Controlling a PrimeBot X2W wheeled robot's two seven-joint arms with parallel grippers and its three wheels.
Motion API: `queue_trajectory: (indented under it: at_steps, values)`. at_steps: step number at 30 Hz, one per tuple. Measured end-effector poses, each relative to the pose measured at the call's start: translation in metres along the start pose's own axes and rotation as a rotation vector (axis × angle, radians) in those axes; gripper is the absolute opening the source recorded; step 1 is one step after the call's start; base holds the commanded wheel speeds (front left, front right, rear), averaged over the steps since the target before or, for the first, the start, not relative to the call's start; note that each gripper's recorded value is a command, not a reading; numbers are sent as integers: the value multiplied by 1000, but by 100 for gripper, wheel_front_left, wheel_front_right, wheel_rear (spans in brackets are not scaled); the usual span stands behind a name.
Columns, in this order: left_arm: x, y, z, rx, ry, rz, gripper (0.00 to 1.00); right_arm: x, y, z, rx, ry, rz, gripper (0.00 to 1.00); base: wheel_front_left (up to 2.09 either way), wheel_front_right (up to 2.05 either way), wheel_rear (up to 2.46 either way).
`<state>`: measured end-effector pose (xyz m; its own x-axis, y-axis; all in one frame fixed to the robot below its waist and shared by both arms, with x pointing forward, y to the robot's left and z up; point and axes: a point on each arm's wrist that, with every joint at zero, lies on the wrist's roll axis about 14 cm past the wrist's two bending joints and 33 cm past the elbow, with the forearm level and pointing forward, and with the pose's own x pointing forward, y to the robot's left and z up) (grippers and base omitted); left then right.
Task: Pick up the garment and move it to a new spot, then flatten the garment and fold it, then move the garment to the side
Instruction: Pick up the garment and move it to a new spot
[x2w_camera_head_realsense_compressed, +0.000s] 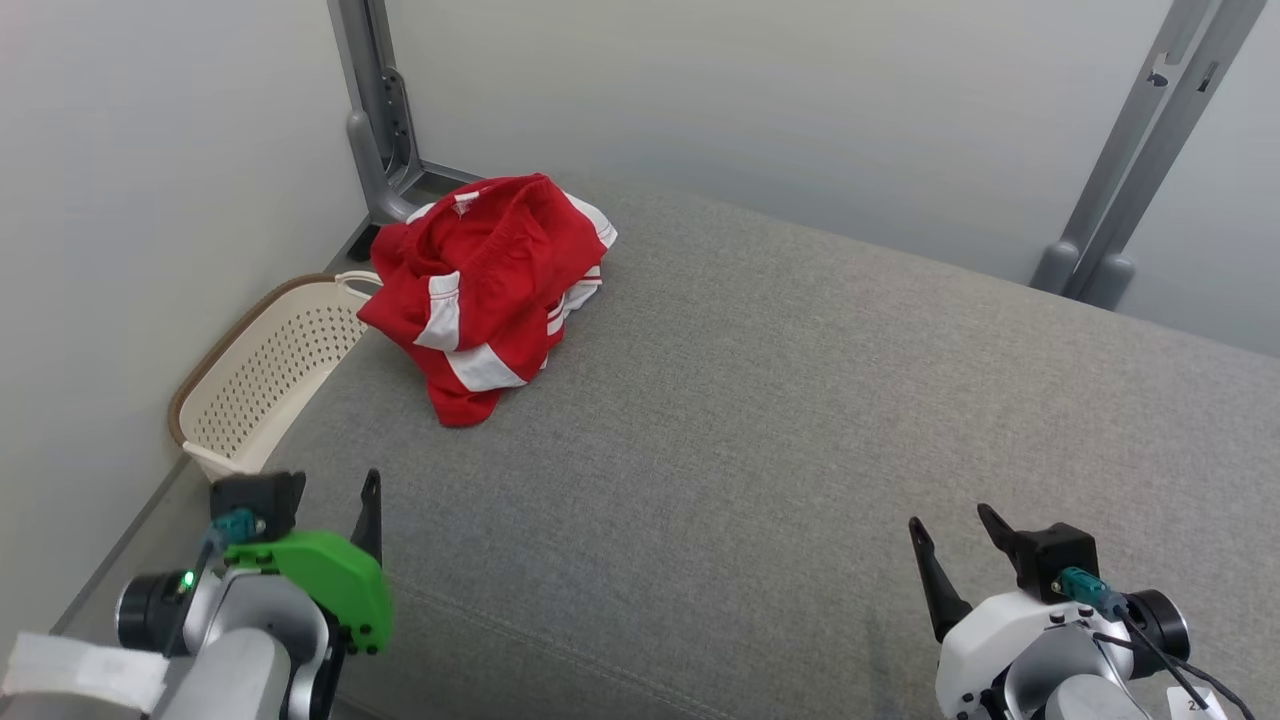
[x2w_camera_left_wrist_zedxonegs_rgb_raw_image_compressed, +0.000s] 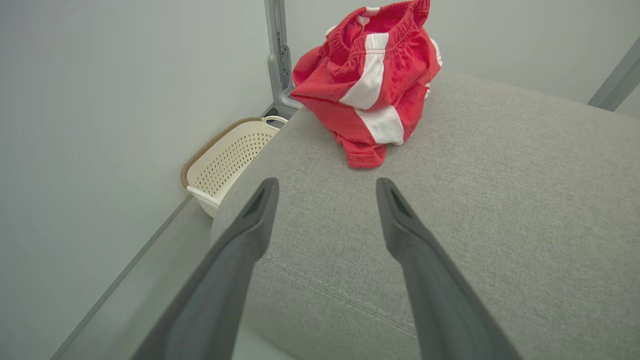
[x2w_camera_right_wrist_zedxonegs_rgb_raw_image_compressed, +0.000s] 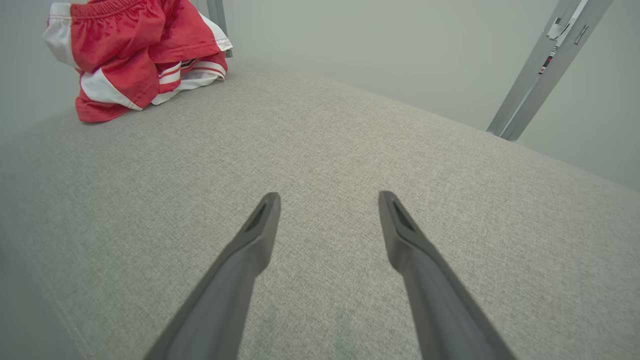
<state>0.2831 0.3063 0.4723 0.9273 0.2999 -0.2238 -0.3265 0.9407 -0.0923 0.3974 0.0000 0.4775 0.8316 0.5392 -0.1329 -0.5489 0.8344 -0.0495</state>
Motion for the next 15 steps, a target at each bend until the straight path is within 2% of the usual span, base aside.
queue_trajectory:
  at_steps: [6,15]
  values:
    - [34,-19,36,67,34,-84,100,3,3,-2,-17,19,14,100,0,0,0]
    - [92,-48,77,238,97,-154,100,12,-1,-8,-58,61,22,100,0,0,0]
